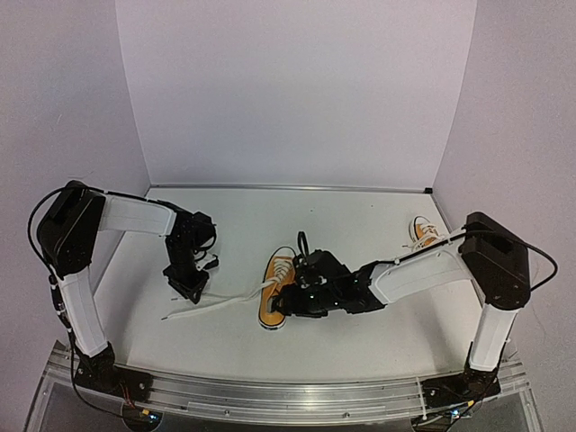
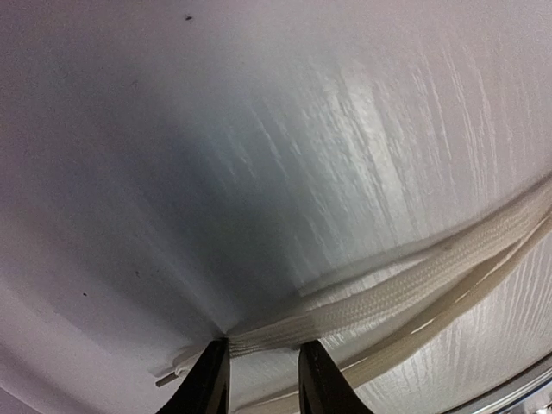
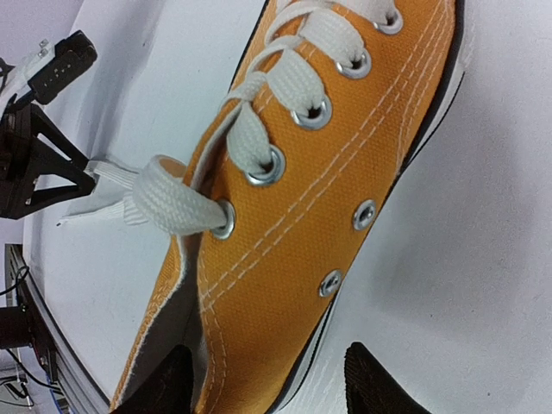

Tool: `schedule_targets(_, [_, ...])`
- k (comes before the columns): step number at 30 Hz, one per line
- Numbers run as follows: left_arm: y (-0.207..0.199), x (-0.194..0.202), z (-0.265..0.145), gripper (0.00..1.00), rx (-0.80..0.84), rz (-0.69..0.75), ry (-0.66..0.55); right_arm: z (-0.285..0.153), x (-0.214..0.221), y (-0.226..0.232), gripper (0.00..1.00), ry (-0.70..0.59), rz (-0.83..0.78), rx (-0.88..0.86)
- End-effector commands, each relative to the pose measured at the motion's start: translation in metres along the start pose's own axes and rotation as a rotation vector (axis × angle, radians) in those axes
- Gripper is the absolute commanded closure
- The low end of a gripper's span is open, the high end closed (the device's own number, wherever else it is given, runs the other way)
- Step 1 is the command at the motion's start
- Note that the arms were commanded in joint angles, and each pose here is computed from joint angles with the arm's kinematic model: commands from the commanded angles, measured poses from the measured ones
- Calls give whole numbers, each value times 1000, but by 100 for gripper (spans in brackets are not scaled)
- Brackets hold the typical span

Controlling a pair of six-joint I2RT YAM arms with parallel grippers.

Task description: Tie the shoes

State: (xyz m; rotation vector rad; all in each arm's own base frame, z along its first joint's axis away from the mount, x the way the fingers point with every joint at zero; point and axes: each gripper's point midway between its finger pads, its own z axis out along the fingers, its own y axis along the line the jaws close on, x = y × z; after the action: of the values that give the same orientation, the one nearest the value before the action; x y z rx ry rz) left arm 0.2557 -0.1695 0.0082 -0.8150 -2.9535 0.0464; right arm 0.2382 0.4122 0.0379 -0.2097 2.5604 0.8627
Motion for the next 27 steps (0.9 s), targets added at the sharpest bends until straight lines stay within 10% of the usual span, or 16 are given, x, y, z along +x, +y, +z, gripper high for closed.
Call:
schedule_targets(1, [1,-23,-12,94,-18,9,-64,-26,-17,4,42,-47,-22,6])
schedule_targets(13, [-66,-158,-233,100,218,108,-825,-140,-80,10,11,-345,-26,-54])
schedule_targets(20, [-216,-180,-297,100,448,492,-983,-226,-99,-28,2,-556,74,-10])
schedule_targets(27, [-339,-156,-269,93,585,806,-920,-275,-82,-71,2,-647,198,47])
